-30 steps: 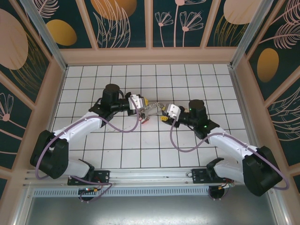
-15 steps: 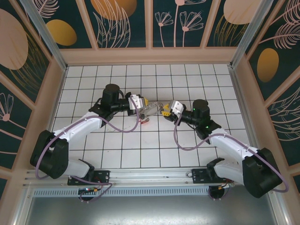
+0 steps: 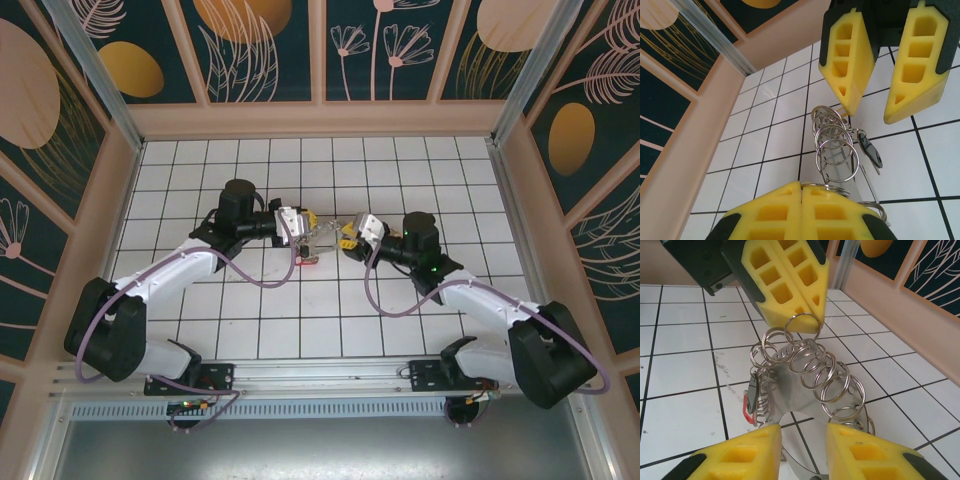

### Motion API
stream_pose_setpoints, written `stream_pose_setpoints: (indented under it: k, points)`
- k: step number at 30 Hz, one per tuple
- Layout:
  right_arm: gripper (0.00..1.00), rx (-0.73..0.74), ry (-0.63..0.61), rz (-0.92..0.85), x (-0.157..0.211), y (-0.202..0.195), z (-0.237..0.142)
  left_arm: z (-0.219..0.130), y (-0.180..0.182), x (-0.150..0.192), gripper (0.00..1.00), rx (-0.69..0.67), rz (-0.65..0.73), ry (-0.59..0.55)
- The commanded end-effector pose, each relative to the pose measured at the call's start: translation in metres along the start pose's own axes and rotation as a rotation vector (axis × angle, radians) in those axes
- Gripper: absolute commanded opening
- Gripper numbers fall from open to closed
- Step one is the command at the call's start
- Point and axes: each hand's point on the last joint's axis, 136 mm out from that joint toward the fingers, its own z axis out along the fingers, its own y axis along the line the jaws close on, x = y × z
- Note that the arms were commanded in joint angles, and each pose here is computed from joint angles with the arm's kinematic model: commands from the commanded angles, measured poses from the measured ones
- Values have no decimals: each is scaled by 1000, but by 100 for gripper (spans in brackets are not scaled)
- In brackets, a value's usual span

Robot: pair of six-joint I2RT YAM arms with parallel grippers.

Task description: Put the keys on the keyring

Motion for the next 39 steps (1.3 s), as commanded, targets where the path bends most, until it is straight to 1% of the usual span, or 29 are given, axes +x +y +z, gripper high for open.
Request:
stream_pose_setpoints:
  k: [1,6,10,13,18,26,35,39]
  points:
    - [30,12,-26,-27,-13,-7,3,-4,1,-20,0,14,82,-61]
    - [32,15,-28,-11,-11,-11,3,-6,-6,-21,0,19,144,-83]
    - [32,7,-27,-1,-9,-13,2,-8,-5,-24,0,16,166,-92]
    - [32,-41,-30,0,-10,-10,2,-7,-7,-23,0,24,171,-89]
    - [26,-131,-18,1,-15,-3,7,-6,-10,-21,0,39,184,-87]
    - [21,-155,-14,9,-14,-5,7,-7,-11,-19,0,45,198,-77]
    - [21,-160,-8,18,-13,-8,5,-6,-13,-16,0,54,205,-67]
    - [15,-167,-2,15,-12,-8,5,-5,-14,-15,0,59,204,-65]
